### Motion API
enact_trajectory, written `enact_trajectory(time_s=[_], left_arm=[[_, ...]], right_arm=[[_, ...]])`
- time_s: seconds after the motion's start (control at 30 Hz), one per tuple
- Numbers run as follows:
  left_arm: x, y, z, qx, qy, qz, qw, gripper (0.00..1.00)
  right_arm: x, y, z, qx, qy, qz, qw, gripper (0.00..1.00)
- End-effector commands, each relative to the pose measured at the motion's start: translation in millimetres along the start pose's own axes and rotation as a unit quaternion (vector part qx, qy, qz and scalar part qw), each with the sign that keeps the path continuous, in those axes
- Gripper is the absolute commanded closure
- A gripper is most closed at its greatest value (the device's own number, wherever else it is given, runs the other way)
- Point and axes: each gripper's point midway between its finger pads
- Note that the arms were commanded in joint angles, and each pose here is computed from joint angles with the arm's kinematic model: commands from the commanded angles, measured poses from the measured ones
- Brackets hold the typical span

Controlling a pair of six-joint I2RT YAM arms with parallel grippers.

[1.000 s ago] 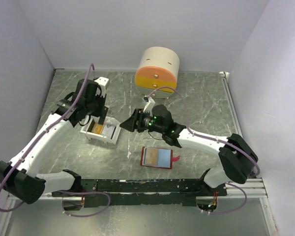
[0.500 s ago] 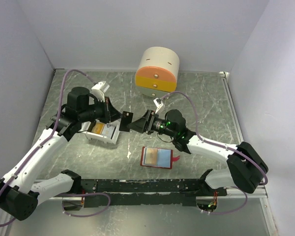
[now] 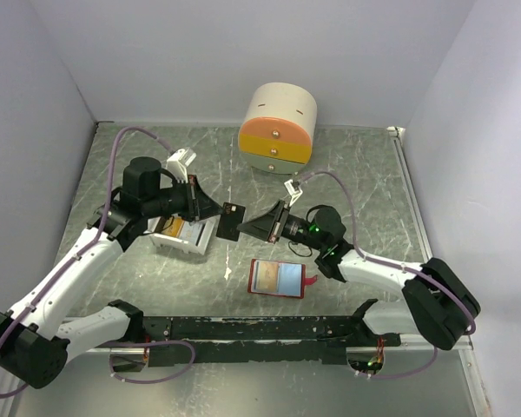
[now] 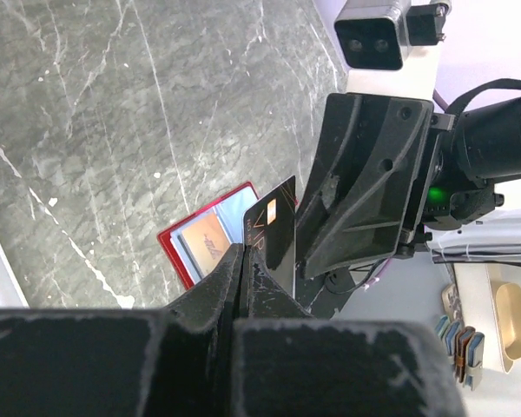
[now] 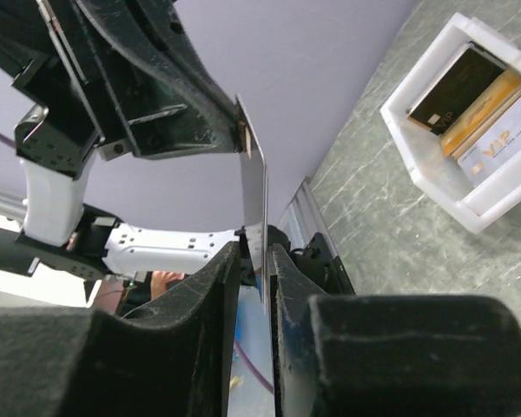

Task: Put the credit cards into the card holder
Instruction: Pick up the credit card from the storage box.

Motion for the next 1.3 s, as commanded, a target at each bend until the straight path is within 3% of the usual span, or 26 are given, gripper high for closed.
enact_trajectory(time_s=[0.0,0.2,0.37,0.6,0.7,0.83,0.9,1.0,1.27], left_arm=[[8.2,-3.3,-0.4,-0.009,-0.003,0.000,1.000,0.93],[6.2,-13.0,-6.4,-0.044,0.018,0.006,0.999,0.93],[8.1,-17.5,-4.8,-0.052,0.015,0.007,0.999,0.92],[1.4,-34.4,3.3,-0.096,0.019,0.021,0.995,0.46],[-2.5,-38.1,4.0,-0.115,0.017,0.027,0.993,0.40],[-10.2,-30.4,-0.8,-0.113,0.024,0.025,0.993,0.53],[-12.3,-21.3,-3.4,-0.093,0.027,0.017,0.995,0.72],[-10.0,-18.8,-3.3,-0.086,0.027,-0.004,0.996,0.91],[-3.5,-19.8,-4.9,-0.094,0.054,-0.023,0.994,0.93]], right_arm=[[1.5,32.7,11.3,0.065,0.000,0.018,0.998,0.83],[-4.3,29.8,16.4,0.062,0.009,0.031,0.998,1.00],[-5.6,30.0,19.8,0.070,0.008,0.035,0.997,1.00],[-3.8,32.4,21.7,0.076,0.004,0.024,0.997,1.00],[-3.5,33.5,20.6,0.077,0.007,0.022,0.997,1.00],[-3.3,34.6,20.8,0.079,0.008,0.016,0.997,1.00],[-5.9,36.3,21.5,0.085,0.015,0.014,0.996,1.00],[-10.8,40.3,24.7,0.101,0.027,0.013,0.994,1.00],[-31.5,25.8,32.1,0.085,0.075,0.028,0.993,1.00]])
Point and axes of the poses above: each gripper's point midway between its finger pads, its own z axis back along the fingers, its own y axis along the line the jaws close on, x = y × z, and after that the axes turned 1 degree about z, right-handed
